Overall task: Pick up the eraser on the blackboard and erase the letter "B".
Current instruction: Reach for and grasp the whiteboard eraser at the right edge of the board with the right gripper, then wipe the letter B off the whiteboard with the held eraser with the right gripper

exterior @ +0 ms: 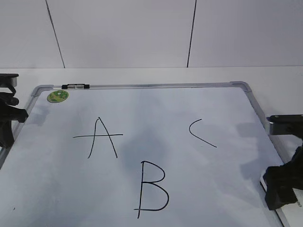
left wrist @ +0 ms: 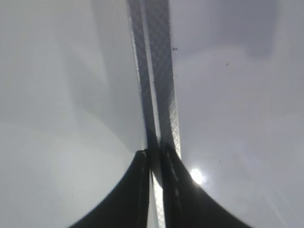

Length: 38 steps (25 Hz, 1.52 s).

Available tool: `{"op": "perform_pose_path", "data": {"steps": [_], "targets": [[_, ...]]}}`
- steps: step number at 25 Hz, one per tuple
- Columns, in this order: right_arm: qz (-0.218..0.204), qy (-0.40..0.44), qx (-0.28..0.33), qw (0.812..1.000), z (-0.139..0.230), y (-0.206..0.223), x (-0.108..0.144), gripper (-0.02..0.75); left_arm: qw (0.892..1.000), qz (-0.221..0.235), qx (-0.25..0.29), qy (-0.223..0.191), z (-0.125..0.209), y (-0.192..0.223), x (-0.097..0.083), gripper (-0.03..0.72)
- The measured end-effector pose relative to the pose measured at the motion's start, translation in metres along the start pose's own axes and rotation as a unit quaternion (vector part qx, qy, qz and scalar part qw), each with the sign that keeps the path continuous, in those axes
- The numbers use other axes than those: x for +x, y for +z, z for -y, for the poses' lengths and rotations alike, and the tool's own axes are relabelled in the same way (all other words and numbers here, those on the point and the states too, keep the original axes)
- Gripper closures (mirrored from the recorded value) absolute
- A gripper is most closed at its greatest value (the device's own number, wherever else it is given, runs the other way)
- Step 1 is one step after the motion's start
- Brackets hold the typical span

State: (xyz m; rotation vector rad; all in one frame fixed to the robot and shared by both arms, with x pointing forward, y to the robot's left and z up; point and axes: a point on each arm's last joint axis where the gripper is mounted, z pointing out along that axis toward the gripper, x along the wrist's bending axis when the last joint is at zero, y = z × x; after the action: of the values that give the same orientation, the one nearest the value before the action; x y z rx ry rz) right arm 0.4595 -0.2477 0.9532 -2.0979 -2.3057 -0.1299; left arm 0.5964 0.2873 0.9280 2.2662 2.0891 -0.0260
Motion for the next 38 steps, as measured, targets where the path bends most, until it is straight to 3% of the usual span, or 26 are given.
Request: {"op": "perform_pose_path", "data": {"steps": [11,17,38], "targets": [[0.023,0.013,0.015,1.0,-0.0012,0.0074,-0.0021,0.084,1.0,0.0,0.0,0.0,0.0,0.0,0.0,0.663],[0.023,0.013,0.015,1.0,-0.0012,0.0074,-0.0021,0.152,1.0,0.0,0.0,0.0,0.0,0.0,0.0,0.663],[0.014,0.023,0.022,0.999,-0.0012,0.0065,-0.0002,0.178,1.0,0.002,0.0,-0.002,0.0,0.0,-0.0003,0.664]]}}
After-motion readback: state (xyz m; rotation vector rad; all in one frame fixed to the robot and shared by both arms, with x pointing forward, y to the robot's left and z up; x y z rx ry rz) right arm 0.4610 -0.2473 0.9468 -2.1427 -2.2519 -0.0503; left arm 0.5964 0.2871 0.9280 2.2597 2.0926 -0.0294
